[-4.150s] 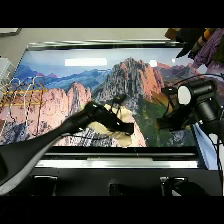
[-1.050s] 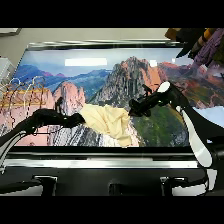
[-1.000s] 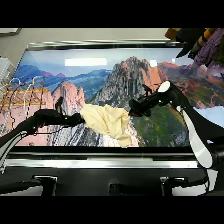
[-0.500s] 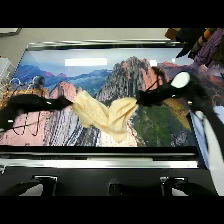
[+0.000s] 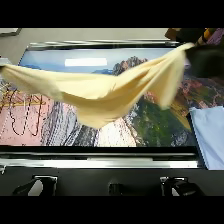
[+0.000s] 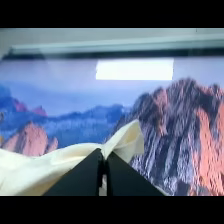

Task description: Fold the clothes and pants, and hang the long-sleeved shirts on hangers.

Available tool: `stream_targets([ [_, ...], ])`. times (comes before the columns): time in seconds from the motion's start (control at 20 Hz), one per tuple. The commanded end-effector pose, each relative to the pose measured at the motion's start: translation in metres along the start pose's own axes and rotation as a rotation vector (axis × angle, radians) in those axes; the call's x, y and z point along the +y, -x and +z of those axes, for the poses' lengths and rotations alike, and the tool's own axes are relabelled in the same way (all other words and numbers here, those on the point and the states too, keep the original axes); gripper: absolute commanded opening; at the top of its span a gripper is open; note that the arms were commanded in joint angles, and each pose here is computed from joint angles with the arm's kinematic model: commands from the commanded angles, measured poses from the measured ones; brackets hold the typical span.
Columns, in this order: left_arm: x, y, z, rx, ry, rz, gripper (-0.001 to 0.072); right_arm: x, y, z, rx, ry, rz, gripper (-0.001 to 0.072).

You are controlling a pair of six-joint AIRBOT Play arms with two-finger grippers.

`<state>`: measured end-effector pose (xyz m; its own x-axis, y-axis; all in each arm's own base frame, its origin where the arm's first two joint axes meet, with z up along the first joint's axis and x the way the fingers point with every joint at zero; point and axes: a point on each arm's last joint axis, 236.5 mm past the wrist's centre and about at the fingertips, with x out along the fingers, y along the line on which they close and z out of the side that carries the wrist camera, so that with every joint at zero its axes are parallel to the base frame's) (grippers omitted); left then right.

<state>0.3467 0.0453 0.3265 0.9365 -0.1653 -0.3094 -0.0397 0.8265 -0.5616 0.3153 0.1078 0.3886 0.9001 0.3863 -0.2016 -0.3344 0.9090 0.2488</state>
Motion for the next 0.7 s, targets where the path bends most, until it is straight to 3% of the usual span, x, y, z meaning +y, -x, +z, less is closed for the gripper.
stream_targets([
  [0.0,-0.043,0.073,0.028,-0.191,-0.016,0.024,0.0012,0.029,0.094,0.056,-0.251,-0.005,0.035,0.0031],
  [0.25,-0.051,0.101,0.03,-0.271,-0.018,0.07,0.0012,0.036,0.119,0.051,-0.25,-0.145,0.059,0.0031],
  [0.45,-0.013,0.053,0.035,-0.159,-0.009,0.081,0.0012,0.001,0.028,-0.012,0.077,-0.207,-0.041,0.0031],
  [0.65,0.044,-0.08,-0.003,0.103,0.0,0.083,0.0012,-0.038,-0.103,-0.121,0.491,-0.33,-0.098,0.0031],
])
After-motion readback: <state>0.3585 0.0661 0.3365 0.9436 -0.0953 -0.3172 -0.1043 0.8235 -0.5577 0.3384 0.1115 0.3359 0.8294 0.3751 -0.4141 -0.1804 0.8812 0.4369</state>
